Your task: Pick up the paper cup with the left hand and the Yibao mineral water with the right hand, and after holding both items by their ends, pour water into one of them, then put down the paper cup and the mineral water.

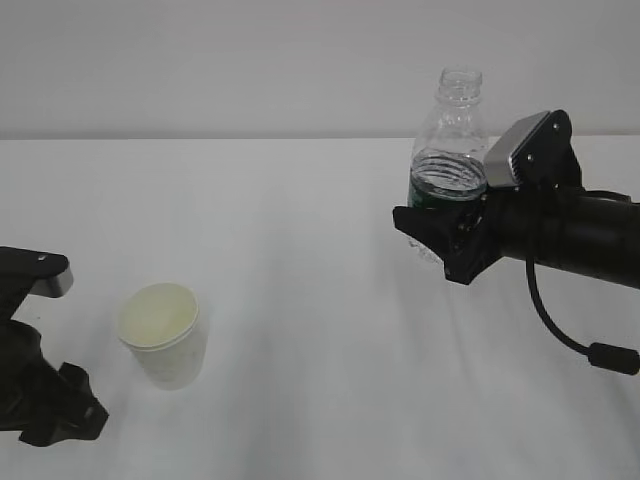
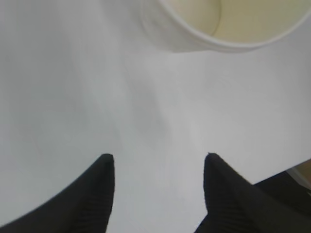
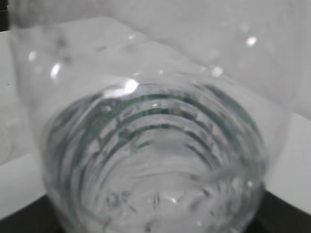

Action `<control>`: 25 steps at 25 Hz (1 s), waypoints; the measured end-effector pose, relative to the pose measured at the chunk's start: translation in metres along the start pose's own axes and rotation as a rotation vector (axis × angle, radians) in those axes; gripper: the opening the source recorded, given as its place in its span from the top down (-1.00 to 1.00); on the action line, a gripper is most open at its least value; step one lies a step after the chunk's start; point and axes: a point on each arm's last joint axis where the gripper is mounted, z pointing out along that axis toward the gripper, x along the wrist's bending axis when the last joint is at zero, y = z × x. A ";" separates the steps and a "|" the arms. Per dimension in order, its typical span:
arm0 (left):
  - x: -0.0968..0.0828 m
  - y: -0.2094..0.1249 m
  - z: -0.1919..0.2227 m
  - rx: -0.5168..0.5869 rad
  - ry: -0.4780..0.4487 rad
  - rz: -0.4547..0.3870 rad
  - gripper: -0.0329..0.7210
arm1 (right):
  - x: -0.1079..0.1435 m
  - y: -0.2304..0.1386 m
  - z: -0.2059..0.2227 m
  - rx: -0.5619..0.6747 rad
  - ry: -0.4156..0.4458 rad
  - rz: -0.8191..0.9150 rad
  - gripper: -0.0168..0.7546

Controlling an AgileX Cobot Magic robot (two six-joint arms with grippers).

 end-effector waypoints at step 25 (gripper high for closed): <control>0.009 -0.049 0.003 -0.292 0.057 -0.096 -0.19 | 0.000 0.000 0.000 0.000 0.000 0.000 -0.22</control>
